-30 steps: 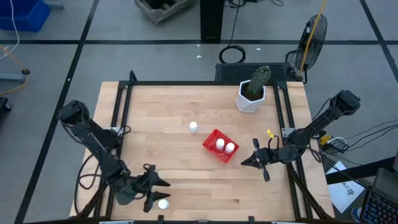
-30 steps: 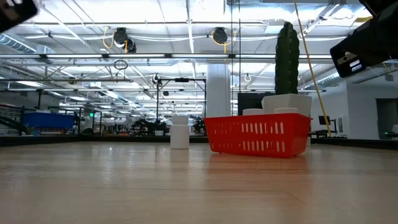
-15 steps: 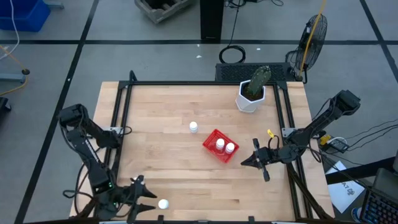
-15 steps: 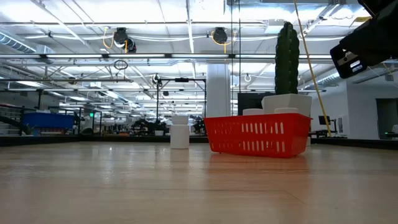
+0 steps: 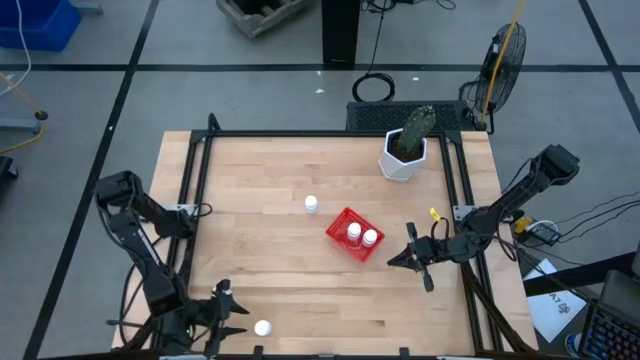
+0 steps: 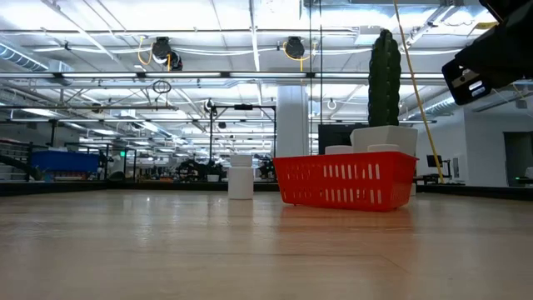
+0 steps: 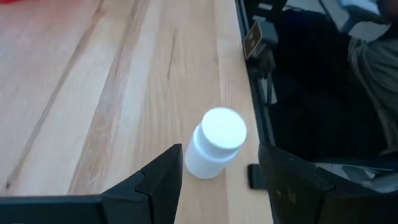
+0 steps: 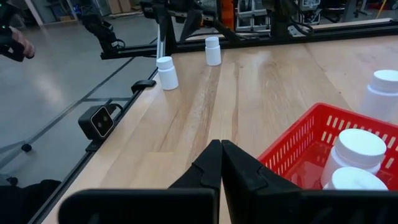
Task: Pick and place pill bottles into a basket
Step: Put the white pill bottle into the red bin
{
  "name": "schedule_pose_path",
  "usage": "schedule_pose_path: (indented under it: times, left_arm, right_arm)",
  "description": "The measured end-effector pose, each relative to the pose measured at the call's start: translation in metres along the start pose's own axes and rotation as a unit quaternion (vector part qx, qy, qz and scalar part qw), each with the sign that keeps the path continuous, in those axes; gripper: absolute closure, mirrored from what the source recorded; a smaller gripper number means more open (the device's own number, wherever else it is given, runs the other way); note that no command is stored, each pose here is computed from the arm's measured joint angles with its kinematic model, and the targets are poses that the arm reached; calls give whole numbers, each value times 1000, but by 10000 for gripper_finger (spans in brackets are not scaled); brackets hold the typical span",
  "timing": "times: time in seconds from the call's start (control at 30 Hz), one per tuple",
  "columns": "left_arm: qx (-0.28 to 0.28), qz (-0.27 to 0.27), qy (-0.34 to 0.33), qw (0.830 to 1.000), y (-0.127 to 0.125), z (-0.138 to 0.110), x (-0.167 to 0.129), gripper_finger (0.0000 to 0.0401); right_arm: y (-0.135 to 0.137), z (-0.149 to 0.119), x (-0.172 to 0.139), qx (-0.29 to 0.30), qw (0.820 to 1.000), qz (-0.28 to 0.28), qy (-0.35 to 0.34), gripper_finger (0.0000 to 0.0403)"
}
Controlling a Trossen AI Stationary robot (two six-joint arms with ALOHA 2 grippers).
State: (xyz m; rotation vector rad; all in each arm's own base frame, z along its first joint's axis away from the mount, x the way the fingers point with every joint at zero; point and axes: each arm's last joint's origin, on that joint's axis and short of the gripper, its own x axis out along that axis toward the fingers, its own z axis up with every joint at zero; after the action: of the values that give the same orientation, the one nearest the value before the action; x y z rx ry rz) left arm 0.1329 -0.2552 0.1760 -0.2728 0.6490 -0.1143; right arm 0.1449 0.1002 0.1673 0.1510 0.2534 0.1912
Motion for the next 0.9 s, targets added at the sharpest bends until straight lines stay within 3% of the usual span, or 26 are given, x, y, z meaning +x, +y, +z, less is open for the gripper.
schedule_pose_path:
  times: [0.27,0.57,0.9]
  left_arm:
    - [-18,19,34,999,1,-20,18,185]
    - [-2,21,13,1000,-2,-32,34,185]
    - [-12,27,26,999,1,-30,34,185]
  right_arm:
    - [0,0,0,0,1000,0,1,403]
    - [0,0,0,0,1000,0,1,403]
    - [-2,-6,-1,2,1000,-2,6,403]
